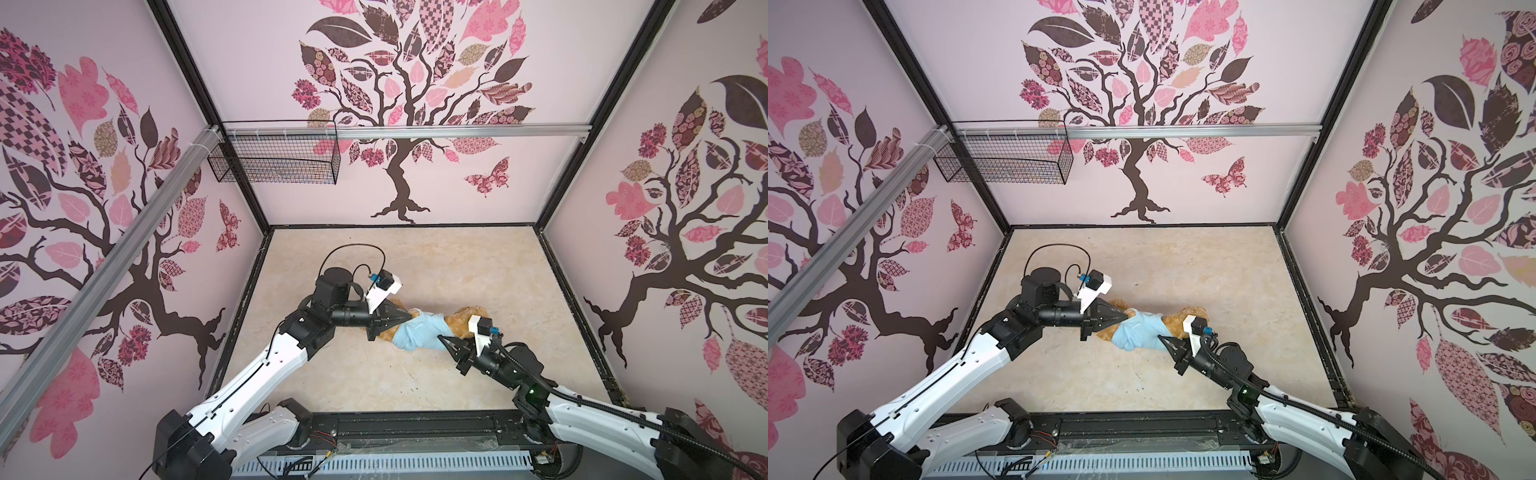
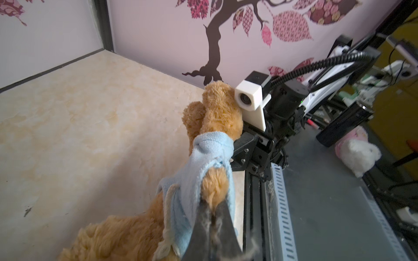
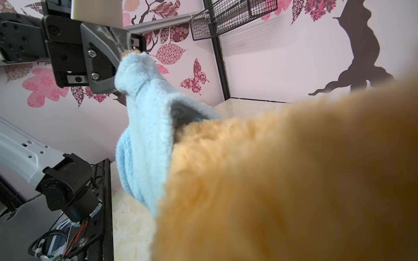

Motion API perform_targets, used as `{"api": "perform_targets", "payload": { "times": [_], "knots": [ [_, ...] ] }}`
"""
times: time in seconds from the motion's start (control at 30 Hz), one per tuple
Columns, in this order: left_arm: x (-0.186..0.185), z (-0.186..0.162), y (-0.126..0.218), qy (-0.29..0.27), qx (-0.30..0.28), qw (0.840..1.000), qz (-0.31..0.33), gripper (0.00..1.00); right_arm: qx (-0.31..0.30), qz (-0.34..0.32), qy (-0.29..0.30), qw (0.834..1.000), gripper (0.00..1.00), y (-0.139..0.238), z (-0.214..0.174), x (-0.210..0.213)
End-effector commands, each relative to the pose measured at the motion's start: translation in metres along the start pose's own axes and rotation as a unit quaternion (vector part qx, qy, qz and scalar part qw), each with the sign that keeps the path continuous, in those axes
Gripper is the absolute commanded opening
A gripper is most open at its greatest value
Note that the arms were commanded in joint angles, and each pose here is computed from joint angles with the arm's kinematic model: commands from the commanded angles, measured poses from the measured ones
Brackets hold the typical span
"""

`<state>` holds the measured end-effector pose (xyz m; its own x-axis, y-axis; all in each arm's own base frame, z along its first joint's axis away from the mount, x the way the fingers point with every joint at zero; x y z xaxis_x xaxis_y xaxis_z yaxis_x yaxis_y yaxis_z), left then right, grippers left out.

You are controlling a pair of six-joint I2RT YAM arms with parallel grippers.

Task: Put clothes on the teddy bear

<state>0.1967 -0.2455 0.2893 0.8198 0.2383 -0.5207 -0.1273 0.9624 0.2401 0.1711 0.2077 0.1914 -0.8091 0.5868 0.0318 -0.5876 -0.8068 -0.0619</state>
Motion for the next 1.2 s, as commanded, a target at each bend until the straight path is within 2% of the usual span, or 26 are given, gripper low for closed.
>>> {"api": "perform_targets", "payload": {
  "times": [0.0, 0.07, 0.17, 0.27, 0.37, 0.47, 0.57, 0.73, 1.03, 1.17],
  "knots": [
    [-0.019, 0.049, 0.032, -0.013, -0.134, 0.990, -0.030, 0.00, 0.083, -0.087, -0.013, 0.993, 0.00, 0.014, -0.049, -0.027],
    [-0.014, 0.049, 0.034, 0.007, -0.155, 0.988, -0.020, 0.00, 0.081, -0.081, -0.010, 0.993, 0.00, 0.012, -0.047, -0.026],
    [0.002, 0.034, 0.029, 0.036, -0.142, 0.989, 0.007, 0.00, 0.067, -0.044, 0.003, 0.997, 0.00, 0.004, -0.037, -0.017],
    [0.015, 0.001, 0.016, 0.019, -0.068, 0.996, 0.058, 0.00, 0.056, -0.005, 0.018, 0.998, 0.00, -0.005, -0.026, -0.007],
    [0.013, -0.028, 0.005, -0.039, 0.010, 0.995, 0.093, 0.00, 0.060, 0.023, 0.042, 0.997, 0.00, -0.012, -0.022, 0.000],
    [0.015, -0.044, 0.002, -0.058, 0.067, 0.991, 0.102, 0.20, 0.068, 0.049, 0.069, 0.994, 0.00, -0.017, -0.022, 0.006],
    [0.011, -0.043, 0.005, -0.070, 0.086, 0.989, 0.102, 0.35, 0.075, 0.074, 0.088, 0.991, 0.00, -0.020, -0.022, 0.012],
    [0.007, -0.025, 0.004, -0.081, 0.074, 0.988, 0.107, 0.46, 0.075, 0.090, 0.088, 0.989, 0.00, -0.022, -0.023, 0.017],
    [0.018, -0.026, -0.020, -0.067, 0.145, 0.981, 0.115, 0.50, 0.078, 0.098, 0.093, 0.988, 0.00, -0.023, -0.024, 0.022],
    [0.019, -0.029, -0.028, -0.061, 0.158, 0.980, 0.108, 0.46, 0.079, 0.099, 0.093, 0.988, 0.00, -0.023, -0.025, 0.023]
  ]
}}
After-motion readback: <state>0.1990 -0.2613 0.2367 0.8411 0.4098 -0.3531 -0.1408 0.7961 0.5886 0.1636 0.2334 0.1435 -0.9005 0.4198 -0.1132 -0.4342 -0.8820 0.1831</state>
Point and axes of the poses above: each gripper's point midway between its finger pads, its own y axis back along the fingers, its own x axis along the line the jaws close on, z = x × y, the point moved 3 cm from there along y, back along the fingers, and after that the axes turned 14 degrees about y, right-handed, at the moved point
